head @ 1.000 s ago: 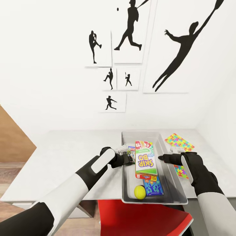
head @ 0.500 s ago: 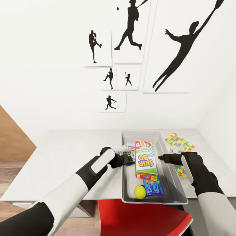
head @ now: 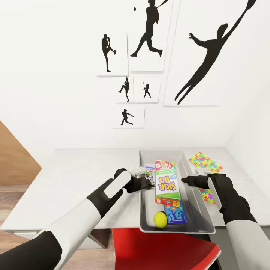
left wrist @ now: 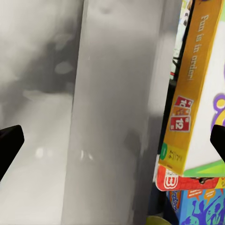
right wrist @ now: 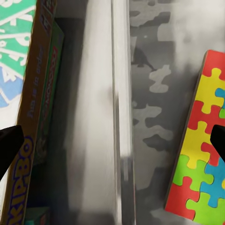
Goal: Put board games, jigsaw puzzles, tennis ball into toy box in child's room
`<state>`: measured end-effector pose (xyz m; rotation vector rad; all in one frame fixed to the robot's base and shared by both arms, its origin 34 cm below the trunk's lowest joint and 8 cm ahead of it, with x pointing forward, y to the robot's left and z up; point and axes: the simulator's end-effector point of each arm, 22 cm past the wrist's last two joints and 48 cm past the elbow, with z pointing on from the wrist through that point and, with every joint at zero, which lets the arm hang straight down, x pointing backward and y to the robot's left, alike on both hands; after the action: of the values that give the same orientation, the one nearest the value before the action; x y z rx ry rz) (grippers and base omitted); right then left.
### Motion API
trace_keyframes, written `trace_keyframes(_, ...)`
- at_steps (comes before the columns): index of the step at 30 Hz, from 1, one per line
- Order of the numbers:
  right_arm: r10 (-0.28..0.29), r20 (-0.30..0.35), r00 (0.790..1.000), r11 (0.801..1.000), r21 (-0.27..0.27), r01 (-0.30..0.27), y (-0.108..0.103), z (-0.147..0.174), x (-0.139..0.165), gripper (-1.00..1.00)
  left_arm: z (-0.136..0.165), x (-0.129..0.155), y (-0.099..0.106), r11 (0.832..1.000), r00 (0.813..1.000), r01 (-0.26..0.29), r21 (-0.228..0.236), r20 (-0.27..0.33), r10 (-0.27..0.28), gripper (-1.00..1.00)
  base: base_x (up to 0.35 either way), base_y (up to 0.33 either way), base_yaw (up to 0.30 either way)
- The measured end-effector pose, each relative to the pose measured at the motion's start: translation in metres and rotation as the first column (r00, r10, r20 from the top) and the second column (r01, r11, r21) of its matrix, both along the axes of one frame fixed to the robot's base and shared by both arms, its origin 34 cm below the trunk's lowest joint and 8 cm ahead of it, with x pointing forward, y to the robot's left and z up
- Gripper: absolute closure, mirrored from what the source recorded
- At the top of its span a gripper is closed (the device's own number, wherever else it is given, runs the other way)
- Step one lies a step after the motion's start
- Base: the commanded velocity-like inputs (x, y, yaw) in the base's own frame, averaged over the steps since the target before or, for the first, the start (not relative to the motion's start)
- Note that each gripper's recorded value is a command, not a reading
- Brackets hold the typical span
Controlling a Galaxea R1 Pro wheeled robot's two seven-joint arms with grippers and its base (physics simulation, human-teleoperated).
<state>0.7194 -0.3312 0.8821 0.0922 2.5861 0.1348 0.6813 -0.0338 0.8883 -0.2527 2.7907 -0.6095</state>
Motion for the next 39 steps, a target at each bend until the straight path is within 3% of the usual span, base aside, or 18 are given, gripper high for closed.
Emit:
trace_keyframes(14, 0.0, 0.0, 1.0, 1.0, 0.002, 0.0, 0.0002, 0.0, 0.0001, -1.0, -0.0006, -0.0002, 0.0005, 1.0, 1.0, 0.0, 0.001, -0.001, 0.0, -1.0, 0.0, 0.0, 0.0)
trace_keyframes(15, 0.0, 0.0, 1.0, 1.0, 0.002, 0.0, 0.0002, 0.0, 0.0001, 1.0, -0.0006, -0.0002, 0.0005, 1.0, 1.0, -0.001, 0.001, -0.001, 0.001, -1.0, 0.0, 0.0, 0.0)
trace_keyframes(18, 0.0, 0.0, 1.0, 1.0, 0.003, 0.0, 0.0007, 0.0001, 0.0002, 1.0, -0.0004, -0.0004, 0.0, 1.0, 1.0, 0.0, 0.0, -0.001, 0.0, -1.0, 0.0, 0.0, 0.0)
trace_keyframes(19, 0.0, -0.001, 1.0, 1.0, -0.013, 0.0, -0.0024, -0.0002, 0.0003, 1.0, -0.0006, -0.0002, -0.0001, 1.0, 1.0, 0.0, 0.0, -0.002, 0.0, 1.0, 0.0, 0.0, 0.0)
trace_keyframes(23, 0.001, 0.0, 1.0, 1.0, -0.008, -0.001, -0.001, -0.0002, 0.0007, 1.0, -0.0022, -0.0003, 0.0018, 1.0, 1.0, 0.011, 0.016, 0.002, -0.011, 1.0, 0.0, 0.0, 0.0)
trace_keyframes(26, 0.0, 0.0, 1.0, 1.0, 0.013, 0.0, 0.0026, -0.0001, 0.0003, 1.0, 0.0016, 0.001, -0.0035, 1.0, 1.0, -0.011, -0.016, 0.0, 0.011, 1.0, 0.0, 0.0, 0.0)
trace_keyframes(39, -0.002, -0.001, 1.0, 1.0, 0.024, 0.002, 0.003, -0.0001, 0.0001, 1.0, 0.0018, 0.001, -0.0039, 1.0, 1.0, -0.019, -0.023, 0.0, 0.019, 1.0, 0.0, 0.0, 0.0)
